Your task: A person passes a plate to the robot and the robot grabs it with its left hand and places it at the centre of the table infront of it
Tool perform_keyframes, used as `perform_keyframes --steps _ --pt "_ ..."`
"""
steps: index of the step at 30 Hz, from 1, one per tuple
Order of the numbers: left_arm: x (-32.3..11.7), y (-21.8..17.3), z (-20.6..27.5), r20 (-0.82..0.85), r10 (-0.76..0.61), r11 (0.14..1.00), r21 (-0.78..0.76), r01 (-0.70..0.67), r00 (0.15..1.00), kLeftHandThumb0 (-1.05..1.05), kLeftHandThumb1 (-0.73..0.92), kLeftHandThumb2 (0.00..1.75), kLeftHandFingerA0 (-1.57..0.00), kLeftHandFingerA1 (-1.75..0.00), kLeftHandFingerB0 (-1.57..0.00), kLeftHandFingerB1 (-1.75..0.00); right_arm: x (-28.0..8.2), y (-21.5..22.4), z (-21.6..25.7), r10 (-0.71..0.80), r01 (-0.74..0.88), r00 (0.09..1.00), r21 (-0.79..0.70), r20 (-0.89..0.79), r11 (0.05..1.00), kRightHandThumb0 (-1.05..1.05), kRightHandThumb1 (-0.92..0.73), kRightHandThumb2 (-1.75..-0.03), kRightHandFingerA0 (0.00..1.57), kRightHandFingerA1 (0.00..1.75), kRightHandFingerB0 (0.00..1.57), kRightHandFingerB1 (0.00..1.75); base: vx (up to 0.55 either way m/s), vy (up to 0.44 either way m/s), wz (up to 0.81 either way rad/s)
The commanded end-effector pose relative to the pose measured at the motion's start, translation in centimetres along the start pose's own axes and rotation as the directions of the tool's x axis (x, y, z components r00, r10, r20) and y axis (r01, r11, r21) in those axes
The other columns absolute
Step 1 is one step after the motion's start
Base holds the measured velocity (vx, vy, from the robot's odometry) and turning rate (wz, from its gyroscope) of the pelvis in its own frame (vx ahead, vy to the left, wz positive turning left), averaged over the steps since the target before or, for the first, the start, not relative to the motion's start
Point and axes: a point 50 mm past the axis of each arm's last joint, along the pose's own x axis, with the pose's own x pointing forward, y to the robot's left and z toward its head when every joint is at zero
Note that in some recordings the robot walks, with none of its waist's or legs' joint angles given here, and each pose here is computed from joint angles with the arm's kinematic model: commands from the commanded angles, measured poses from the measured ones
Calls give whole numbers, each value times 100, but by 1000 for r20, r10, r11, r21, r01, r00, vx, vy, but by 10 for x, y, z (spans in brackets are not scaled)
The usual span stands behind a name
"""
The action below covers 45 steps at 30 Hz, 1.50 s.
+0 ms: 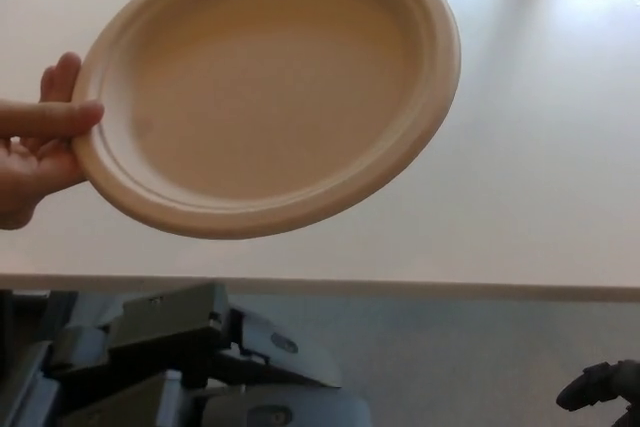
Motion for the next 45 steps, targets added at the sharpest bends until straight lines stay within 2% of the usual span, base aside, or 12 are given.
perform_keyframes --steps 1,5,7,8,9,15,16,18,19,22,44,45 --pt "-6 18 23 82 55 994 -102 -47 995 -50 70 61 -89 -78 -63 -52 -4 -11 -6 -10 10 1000 -2 -19 1000 -58 -64 -58 50 60 40 47 0 0 0" --pt "-6 26 30 120 82 996 -33 -79 989 -54 70 61 -71 -65 -49 -51 -4 -11 -6 -4 4 1000 25 -9 1000 -58 -64 -58 50 63 40 49 0 0 0" --pt "12 30 12 209 103 992 51 -117 972 -64 60 100 -86 -79 -42 -58 -5 -17 -3 -14 14 1000 19 -5 1000 -58 -63 -58 49 62 40 49 0 0 0" --pt "20 29 9 194 126 988 61 -140 973 -59 70 61 -81 -62 -40 -40 -5 -17 -3 -13 13 1000 18 -4 1000 -58 -63 -58 49 62 40 49 -7 3 8" --pt "26 25 9 135 155 981 95 -168 979 -65 63 94 -51 -62 -25 -48 -5 -17 -3 -14 14 1000 16 -4 1000 -60 -63 -58 50 62 41 48 0 0 0" --pt "39 22 -8 -21 99 992 86 -97 995 -69 61 59 -68 -75 -13 -31 -4 -17 -3 -15 15 1000 20 -6 1000 -59 -63 -58 50 62 40 48 0 0 0" --pt "39 24 -13 -28 47 989 142 -43 998 -74 50 56 -15 -41 -10 -30 -4 -17 -3 -14 15 1000 17 -7 1000 -60 -63 -58 50 62 41 48 0 0 0" --pt "34 27 -26 -43 -80 913 397 91 996 -78 57 61 0 -25 -12 -33 -4 -17 -2 -14 14 1000 13 -1 1000 -59 -63 -58 49 63 41 49 0 0 0" --pt "32 28 -33 -62 -114 865 485 130 992 -81 49 83 0 -2 -13 -41 -4 -17 -2 -14 14 1000 15 3 1000 -58 -63 -58 50 63 41 49 0 0 0" --pt "30 28 -42 -88 -121 819 553 149 989 -77 58 59 0 -19 -15 -33 -4 -17 -2 -14 14 1000 10 1 1000 -58 -64 -58 49 63 40 49 0 0 0" --pt "18 33 -84 -367 -198 590 696 409 909 -79 46 90 -4 -18 -4 -18 -4 -27 6 -35 35 999 -21 4 999 -57 -64 -59 51 60 41 47 0 0 0" --pt "18 33 -87 -375 -201 583 697 418 905 -90 56 63 0 -25 -4 -26 -4 -27 7 -37 38 999 -23 6 999 -58 -64 -58 51 60 41 47 0 0 0"
